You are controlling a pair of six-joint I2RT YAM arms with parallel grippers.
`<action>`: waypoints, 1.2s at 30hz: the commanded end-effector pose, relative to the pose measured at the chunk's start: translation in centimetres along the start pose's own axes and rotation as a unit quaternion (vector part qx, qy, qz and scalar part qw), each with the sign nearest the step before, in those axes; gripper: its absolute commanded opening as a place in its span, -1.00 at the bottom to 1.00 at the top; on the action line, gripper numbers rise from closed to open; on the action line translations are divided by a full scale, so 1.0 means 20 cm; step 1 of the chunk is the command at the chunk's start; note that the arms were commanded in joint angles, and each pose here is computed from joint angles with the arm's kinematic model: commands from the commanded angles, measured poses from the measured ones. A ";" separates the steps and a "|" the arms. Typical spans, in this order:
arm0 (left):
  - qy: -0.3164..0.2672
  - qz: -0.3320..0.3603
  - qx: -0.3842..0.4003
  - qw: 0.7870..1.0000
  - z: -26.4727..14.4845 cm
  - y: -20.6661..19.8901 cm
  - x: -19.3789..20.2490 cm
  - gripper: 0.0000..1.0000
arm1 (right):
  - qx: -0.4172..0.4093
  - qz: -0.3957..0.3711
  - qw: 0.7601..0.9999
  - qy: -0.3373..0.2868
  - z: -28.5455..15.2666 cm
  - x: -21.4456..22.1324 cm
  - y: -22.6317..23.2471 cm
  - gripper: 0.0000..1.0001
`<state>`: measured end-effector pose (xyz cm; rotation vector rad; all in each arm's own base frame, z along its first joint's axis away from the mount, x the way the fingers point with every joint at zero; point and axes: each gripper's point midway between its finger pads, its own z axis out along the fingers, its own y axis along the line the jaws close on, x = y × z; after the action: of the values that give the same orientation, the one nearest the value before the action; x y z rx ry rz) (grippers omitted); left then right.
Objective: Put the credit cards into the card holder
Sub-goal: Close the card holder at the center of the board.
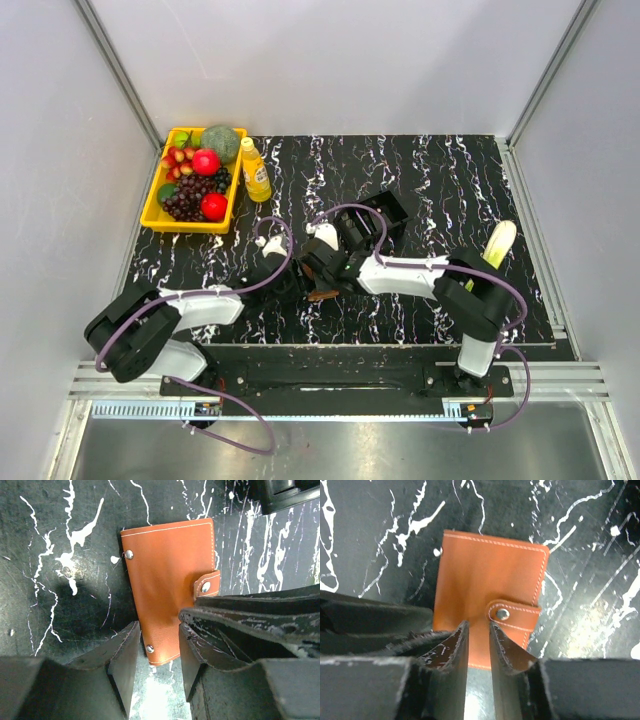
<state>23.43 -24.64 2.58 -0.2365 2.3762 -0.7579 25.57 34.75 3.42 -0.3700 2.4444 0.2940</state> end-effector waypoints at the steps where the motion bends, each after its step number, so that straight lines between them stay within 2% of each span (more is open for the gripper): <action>1: -0.038 0.004 0.029 0.999 -0.06 -0.11 -0.13 -0.17 | -0.042 0.021 0.998 -0.049 -0.15 -0.12 0.03 -0.45; 6: -0.070 0.023 0.021 0.997 -0.11 -0.12 -0.23 -0.14 | -0.056 0.027 0.995 -0.075 -0.27 -0.20 0.02 -0.44; 10: -0.075 0.054 0.028 0.995 -0.10 -0.18 -0.30 -0.11 | -0.037 0.046 0.993 -0.106 -0.34 -0.24 -0.05 -0.47; 12: -0.067 0.068 0.037 0.995 -0.08 -0.21 -0.32 -0.10 | -0.023 0.065 0.993 -0.100 -0.32 -0.24 -0.12 -0.56; 14: -0.055 0.086 0.057 0.993 -0.05 -0.25 -0.31 -0.10 | -0.018 0.086 0.993 -0.079 -0.28 -0.21 -0.18 -0.85; 16: -0.047 0.096 0.074 0.991 -0.03 -0.28 -0.30 -0.09 | -0.024 0.088 0.994 -0.062 -0.24 -0.18 -0.19 -1.00; 20: -0.016 0.113 0.093 0.989 0.01 -0.30 -0.26 -0.12 | -0.030 0.079 0.996 -0.038 -0.18 -0.14 -0.18 -1.00; 27: -0.004 0.129 0.117 0.985 0.03 -0.29 -0.22 -0.14 | -0.045 0.085 0.995 -0.024 -0.13 -0.13 -0.15 -1.00; 36: 0.031 0.117 0.131 0.984 0.10 -0.28 -0.18 -0.21 | -0.046 0.095 0.994 -0.011 -0.07 -0.11 -0.18 -1.00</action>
<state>26.45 -27.15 4.30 0.1279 2.3570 -0.8642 26.38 30.39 4.40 -0.2084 2.4861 0.4222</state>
